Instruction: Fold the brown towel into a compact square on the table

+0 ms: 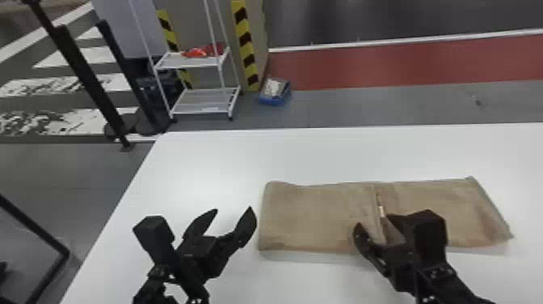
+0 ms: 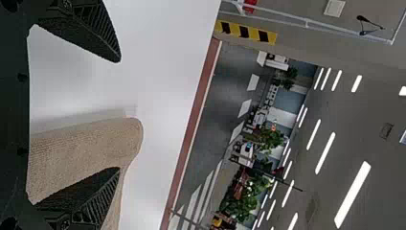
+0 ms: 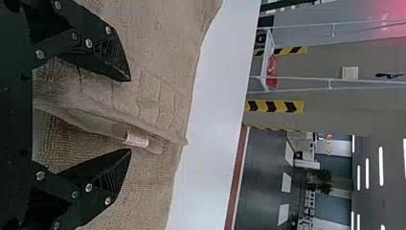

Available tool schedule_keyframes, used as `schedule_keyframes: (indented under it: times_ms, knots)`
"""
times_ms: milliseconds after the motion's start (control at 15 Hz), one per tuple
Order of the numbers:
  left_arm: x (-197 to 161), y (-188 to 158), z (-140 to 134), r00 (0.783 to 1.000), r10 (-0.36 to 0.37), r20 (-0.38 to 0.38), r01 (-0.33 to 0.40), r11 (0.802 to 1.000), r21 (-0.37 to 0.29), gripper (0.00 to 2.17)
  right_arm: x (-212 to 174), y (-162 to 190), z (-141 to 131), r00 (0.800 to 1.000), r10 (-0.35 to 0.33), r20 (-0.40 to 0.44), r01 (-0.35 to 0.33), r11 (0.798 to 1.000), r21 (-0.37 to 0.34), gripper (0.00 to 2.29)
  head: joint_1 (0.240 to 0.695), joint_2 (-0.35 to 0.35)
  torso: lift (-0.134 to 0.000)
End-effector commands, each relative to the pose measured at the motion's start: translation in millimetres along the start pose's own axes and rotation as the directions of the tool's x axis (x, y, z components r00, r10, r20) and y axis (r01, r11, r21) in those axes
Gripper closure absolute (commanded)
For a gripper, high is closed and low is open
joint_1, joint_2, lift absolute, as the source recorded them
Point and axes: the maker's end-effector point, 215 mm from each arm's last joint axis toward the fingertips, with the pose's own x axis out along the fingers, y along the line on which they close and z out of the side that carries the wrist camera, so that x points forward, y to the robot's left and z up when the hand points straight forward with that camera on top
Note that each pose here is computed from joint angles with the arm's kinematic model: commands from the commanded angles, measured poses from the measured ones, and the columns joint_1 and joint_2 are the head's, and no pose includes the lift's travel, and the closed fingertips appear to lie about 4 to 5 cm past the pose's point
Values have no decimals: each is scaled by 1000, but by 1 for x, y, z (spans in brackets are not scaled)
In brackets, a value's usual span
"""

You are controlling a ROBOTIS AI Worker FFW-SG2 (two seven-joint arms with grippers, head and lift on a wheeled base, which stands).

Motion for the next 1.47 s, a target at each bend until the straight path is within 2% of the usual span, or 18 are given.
schedule_keyframes:
  times_ms: [0, 867, 1267, 1400]
  knots:
    - [0, 0, 0, 1000, 1, 1, -1, 1000, -4, 73, 3, 0, -9, 1000, -2, -22, 1, 1000, -10, 427, 695, 213, -118]
    - [2, 2, -7, 1000, 5, -12, -5, 1000, -10, 76, 12, 25, 11, 999, 50, 10, -50, 998, -34, 427, 695, 243, -118]
    - [2, 6, -9, 1000, 7, -12, -7, 1000, -18, 76, -18, 19, 7, 999, 42, 26, -42, 999, 1, 427, 695, 240, -118]
    - [3, 4, -10, 1000, 1, -13, -1, 1000, -21, 76, -19, 20, 2, 999, 46, 10, -46, 999, -7, 427, 695, 238, -118]
